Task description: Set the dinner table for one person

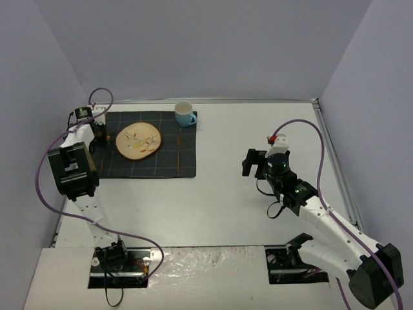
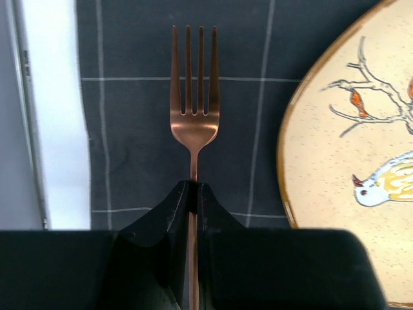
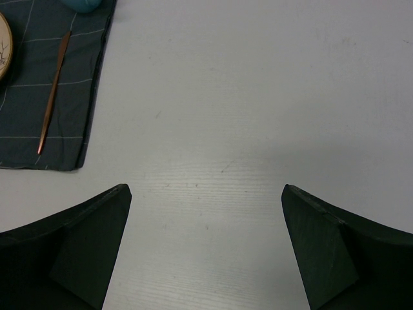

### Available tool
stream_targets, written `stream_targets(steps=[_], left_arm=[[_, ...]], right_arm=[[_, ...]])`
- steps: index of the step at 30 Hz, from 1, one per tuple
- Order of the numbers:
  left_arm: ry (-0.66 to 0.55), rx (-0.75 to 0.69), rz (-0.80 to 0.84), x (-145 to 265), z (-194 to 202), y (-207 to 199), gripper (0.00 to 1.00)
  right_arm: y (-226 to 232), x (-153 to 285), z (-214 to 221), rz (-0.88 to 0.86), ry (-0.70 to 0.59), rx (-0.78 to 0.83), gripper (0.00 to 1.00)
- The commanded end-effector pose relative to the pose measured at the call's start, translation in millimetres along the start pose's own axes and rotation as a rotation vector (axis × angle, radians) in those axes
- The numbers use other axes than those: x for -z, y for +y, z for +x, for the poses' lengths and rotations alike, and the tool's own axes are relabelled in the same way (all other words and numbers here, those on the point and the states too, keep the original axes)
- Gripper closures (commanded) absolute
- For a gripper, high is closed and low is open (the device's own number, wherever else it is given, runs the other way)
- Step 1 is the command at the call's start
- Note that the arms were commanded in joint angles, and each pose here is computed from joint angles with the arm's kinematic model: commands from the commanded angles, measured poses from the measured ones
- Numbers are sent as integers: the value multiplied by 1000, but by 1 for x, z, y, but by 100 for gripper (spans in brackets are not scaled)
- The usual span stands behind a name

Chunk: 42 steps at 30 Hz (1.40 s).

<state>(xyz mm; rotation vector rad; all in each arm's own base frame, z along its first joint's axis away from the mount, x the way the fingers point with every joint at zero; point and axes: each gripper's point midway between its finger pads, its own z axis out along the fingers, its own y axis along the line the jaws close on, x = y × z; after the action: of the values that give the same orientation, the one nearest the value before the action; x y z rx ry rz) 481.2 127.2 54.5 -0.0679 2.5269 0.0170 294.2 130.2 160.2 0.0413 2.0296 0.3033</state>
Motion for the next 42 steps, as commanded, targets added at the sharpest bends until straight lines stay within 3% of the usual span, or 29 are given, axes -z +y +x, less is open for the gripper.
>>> stream_targets(steps=[1, 24, 29, 32, 37, 42], left_arm=[[-153, -44, -35, 21, -46, 20, 100], [-92, -68, -49, -3, -26, 29, 100], [-89, -60, -56, -3, -23, 30, 90], [-97, -58, -61, 0, -26, 30, 75], [-120, -53, -76, 11, -34, 32, 61], [-197, -15, -108, 57, -66, 25, 53]], right_arm=[[16, -5, -34, -48, -87, -17, 0], [19, -9, -26, -64, -65, -23, 0], [19, -9, -26, -64, -67, -23, 0], [19, -9, -26, -67, -66, -21, 0], [21, -6, -31, -74, -82, -21, 0], [22, 0, -44, -82, -117, -8, 0]])
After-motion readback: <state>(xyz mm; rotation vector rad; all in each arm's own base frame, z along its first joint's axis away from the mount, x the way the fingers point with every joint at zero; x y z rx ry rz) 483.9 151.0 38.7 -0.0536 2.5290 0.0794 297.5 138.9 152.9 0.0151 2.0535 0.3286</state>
